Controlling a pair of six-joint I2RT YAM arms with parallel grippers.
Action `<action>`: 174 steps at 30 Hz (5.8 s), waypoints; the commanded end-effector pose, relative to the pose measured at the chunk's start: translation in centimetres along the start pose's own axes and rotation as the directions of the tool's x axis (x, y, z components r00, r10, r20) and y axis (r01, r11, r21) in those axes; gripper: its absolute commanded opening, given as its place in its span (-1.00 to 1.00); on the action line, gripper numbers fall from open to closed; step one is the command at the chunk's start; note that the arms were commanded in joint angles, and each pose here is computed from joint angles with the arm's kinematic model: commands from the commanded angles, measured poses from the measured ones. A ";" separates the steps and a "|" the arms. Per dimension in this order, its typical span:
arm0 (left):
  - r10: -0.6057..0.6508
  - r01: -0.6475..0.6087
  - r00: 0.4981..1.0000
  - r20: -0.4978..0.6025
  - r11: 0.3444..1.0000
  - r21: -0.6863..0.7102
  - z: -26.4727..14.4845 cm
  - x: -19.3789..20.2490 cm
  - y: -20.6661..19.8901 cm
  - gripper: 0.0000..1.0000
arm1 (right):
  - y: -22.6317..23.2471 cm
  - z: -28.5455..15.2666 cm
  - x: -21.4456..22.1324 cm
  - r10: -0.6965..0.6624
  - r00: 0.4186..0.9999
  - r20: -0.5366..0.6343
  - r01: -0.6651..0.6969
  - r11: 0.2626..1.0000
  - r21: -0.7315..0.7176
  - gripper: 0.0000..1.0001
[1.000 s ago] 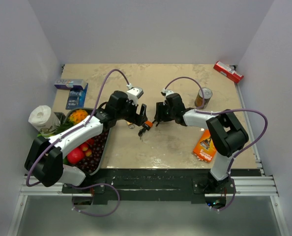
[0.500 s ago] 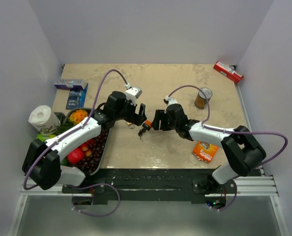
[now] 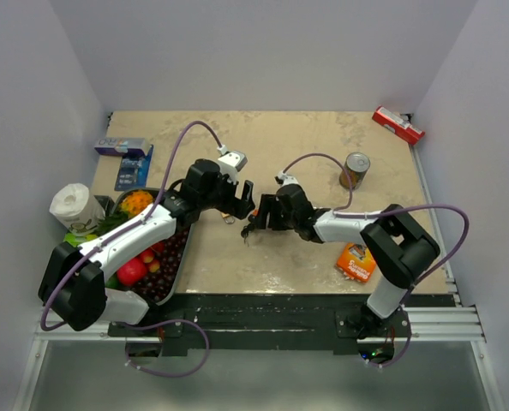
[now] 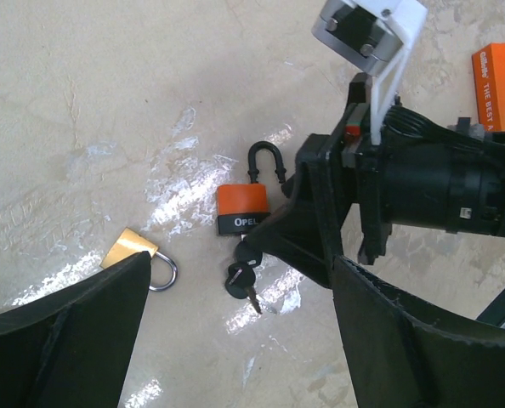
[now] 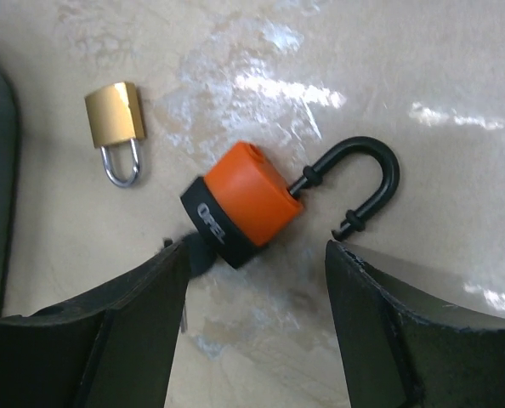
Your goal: Unlock with the key
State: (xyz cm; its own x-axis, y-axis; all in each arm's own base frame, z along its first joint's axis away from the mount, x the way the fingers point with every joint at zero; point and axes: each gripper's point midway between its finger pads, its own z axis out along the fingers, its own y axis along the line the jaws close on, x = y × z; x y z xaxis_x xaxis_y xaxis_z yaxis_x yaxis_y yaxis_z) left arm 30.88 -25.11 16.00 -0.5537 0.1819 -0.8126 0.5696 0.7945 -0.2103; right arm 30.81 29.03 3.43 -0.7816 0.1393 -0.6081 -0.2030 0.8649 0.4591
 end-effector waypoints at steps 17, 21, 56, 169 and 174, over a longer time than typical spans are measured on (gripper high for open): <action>0.031 -0.031 0.998 0.048 0.999 0.010 -0.6 -1.2 -0.1 0.82 | 0.9 3.0 -3.6 -0.130 0.989 0.065 0.118 0.980 0.158 0.39; 0.022 -0.021 0.998 0.052 1.000 -0.007 -0.8 -1.3 0.2 0.82 | 0.4 2.7 -2.6 -0.148 0.988 0.054 0.136 0.975 0.178 0.39; -0.106 0.141 0.959 0.262 0.983 -0.118 -5.6 -5.5 6.7 0.85 | -4.9 2.4 -3.6 -0.270 0.962 -0.023 0.254 0.867 0.428 -0.22; -0.116 0.128 0.969 0.216 0.991 -0.045 -4.5 -4.6 5.6 0.74 | -18.5 -4.6 -6.0 0.177 0.963 0.203 -0.251 0.863 0.439 -0.70; -0.103 0.105 0.967 0.232 0.994 0.006 -4.7 -5.0 4.6 0.75 | -16.9 -5.5 -7.6 0.160 0.959 0.233 -0.242 0.890 0.386 -1.00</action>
State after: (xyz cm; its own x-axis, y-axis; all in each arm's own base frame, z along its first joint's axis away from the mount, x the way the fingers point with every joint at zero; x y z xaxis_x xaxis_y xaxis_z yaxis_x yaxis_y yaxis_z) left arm 33.40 -18.85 19.86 -0.5141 -0.0313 -0.8571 0.4495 0.8412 -0.3004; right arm 37.00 10.80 2.09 -0.6710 0.3763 -0.6388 0.2438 0.9257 0.2892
